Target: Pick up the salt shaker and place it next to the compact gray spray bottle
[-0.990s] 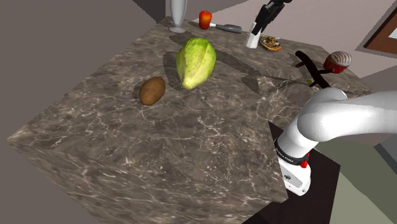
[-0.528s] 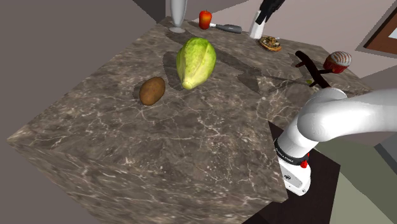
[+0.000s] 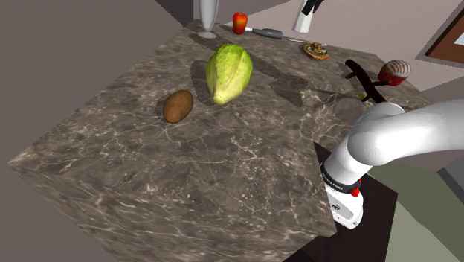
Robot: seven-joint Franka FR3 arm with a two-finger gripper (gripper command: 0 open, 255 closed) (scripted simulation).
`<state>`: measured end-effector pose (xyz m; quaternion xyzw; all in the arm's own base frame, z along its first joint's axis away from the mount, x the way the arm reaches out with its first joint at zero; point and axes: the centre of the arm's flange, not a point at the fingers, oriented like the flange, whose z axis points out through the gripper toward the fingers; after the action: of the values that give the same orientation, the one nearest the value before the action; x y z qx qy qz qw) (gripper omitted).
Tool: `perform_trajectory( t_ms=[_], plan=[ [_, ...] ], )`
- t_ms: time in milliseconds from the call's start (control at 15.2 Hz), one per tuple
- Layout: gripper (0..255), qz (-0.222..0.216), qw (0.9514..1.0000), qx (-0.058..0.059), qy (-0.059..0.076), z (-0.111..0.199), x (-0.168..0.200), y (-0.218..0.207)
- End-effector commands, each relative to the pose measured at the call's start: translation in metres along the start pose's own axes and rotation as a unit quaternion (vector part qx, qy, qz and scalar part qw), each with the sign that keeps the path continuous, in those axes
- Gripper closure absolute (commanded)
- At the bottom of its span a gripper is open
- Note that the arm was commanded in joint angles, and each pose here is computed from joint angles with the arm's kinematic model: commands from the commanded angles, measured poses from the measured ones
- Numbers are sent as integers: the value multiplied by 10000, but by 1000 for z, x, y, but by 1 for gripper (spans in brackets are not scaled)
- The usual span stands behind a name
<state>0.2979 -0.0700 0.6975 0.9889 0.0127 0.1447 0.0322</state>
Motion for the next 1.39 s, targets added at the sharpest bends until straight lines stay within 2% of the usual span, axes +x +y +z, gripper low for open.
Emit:
perform_trajectory(
  t_ms=[0, 1320],
  plan=[
    [255, -2, 10000, 0, -2, 5, 11, 19],
    [255, -2, 10000, 0, -2, 59, 146, 239]
  ],
)
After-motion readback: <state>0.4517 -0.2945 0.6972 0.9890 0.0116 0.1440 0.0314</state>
